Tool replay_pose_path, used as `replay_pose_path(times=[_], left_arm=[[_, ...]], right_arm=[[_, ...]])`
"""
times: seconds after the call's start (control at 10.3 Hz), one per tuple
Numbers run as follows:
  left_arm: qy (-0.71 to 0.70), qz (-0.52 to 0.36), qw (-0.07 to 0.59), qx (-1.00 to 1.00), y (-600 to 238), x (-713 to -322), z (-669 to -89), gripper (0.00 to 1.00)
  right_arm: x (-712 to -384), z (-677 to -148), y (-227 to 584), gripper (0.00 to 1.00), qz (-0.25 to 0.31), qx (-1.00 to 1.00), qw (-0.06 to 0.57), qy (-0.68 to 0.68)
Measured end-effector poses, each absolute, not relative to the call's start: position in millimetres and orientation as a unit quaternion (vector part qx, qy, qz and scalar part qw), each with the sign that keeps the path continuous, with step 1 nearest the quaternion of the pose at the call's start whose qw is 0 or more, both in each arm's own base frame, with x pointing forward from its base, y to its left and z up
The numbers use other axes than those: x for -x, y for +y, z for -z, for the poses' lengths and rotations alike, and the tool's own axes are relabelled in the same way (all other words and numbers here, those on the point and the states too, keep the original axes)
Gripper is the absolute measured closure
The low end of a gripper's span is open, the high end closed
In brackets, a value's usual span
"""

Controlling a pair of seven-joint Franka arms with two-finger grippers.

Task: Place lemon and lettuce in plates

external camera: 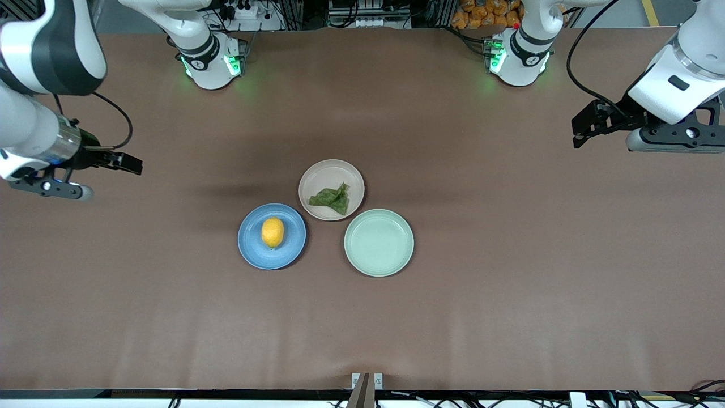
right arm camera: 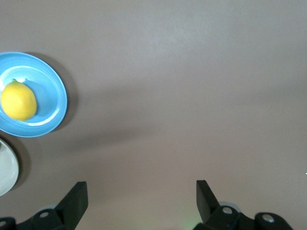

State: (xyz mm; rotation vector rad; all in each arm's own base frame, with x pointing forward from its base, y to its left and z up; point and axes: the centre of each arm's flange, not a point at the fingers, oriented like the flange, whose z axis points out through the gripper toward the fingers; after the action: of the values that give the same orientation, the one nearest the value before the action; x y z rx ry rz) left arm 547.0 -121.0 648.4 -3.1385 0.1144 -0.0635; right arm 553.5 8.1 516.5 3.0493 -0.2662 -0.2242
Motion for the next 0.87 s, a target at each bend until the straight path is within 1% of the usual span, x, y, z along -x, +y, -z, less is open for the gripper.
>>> replay_pose_path(times=[0.39, 0.68, 0.87], left_arm=[[0.036, 0.02, 0.0, 0.999, -121.1, -547.0, -648.4, 0.0], [0.037, 0.02, 0.0, 0.999, -121.4, -546.9, -648.4, 0.0], [0.037, 0.02, 0.0, 0.999, -121.7, -546.9, -648.4, 0.0]], right_arm=[[-562.3, -553.4, 25.0, 0.0, 0.042, -0.997, 0.031, -0.061], [-564.2, -554.7, 13.9, 0.0, 0.046, -0.995, 0.017, 0.088], [-565.2, -556.3, 6.8, 0.0, 0.045, -0.993, 0.014, 0.112]])
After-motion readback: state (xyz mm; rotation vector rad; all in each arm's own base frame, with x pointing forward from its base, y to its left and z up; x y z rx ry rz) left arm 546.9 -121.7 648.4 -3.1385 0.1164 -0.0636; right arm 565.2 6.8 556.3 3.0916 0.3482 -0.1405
